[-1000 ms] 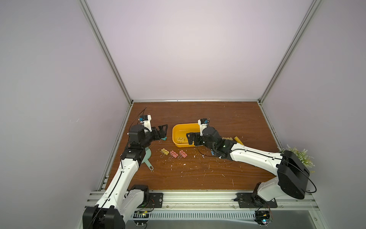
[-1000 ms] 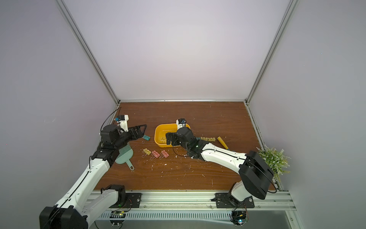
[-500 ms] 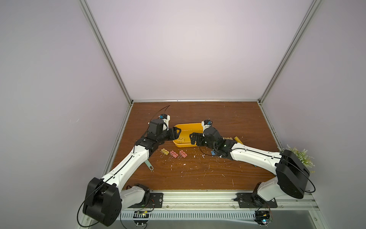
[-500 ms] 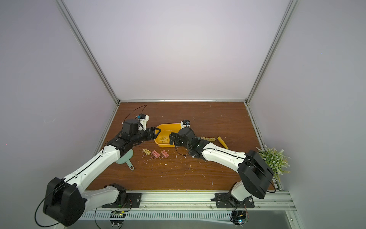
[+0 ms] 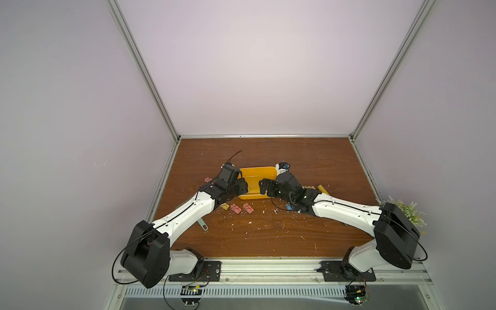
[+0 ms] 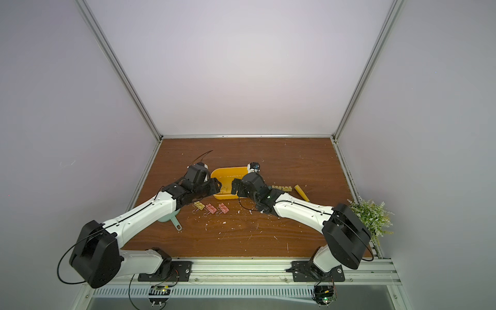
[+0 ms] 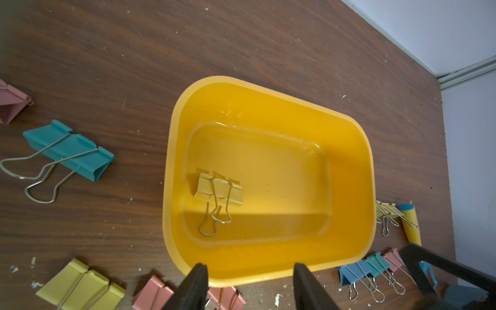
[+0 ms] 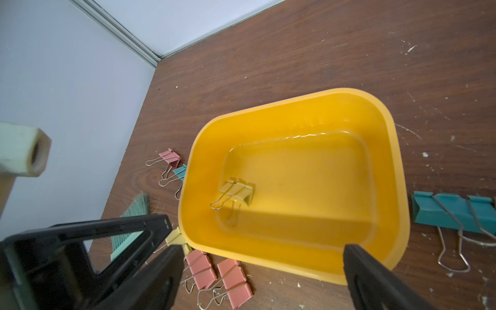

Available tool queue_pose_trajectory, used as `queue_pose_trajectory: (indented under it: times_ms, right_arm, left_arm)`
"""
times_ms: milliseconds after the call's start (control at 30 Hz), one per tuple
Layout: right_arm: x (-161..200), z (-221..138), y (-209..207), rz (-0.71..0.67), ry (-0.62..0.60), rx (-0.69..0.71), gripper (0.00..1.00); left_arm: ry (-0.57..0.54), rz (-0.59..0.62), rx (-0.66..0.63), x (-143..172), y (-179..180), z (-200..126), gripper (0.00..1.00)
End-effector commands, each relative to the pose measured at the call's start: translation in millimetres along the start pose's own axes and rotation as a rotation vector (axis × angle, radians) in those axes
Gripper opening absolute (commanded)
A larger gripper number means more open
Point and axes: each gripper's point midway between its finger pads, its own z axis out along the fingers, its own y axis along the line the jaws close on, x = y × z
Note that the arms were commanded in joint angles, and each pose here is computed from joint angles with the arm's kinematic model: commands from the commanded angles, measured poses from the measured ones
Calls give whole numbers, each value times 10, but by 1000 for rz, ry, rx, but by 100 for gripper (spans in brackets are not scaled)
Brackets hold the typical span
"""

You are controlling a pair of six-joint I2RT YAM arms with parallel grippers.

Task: Take out the binder clips from the storage box
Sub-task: Pick up the binder clip from the storage box.

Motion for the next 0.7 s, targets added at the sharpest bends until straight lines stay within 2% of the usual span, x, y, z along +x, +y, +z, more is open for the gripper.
queue_pose_trajectory:
  times_ms: [0,167,400,667]
  right_arm:
    - [-104,-21,47,12,-29,7,99]
    - [-90,-16,6,10,-30,23,99]
    - [-86,-20,-15,4,-26,39,99]
    - [-90,-34,-81,-6,-31,69,99]
  left_arm:
    - [-10,-108,-35,26,50,51,54]
    - [18,-158,-95,55,115,160,51]
    - [62,-160,-145,95,140,334,46]
    - [81,-207,-155,153,160,481,45]
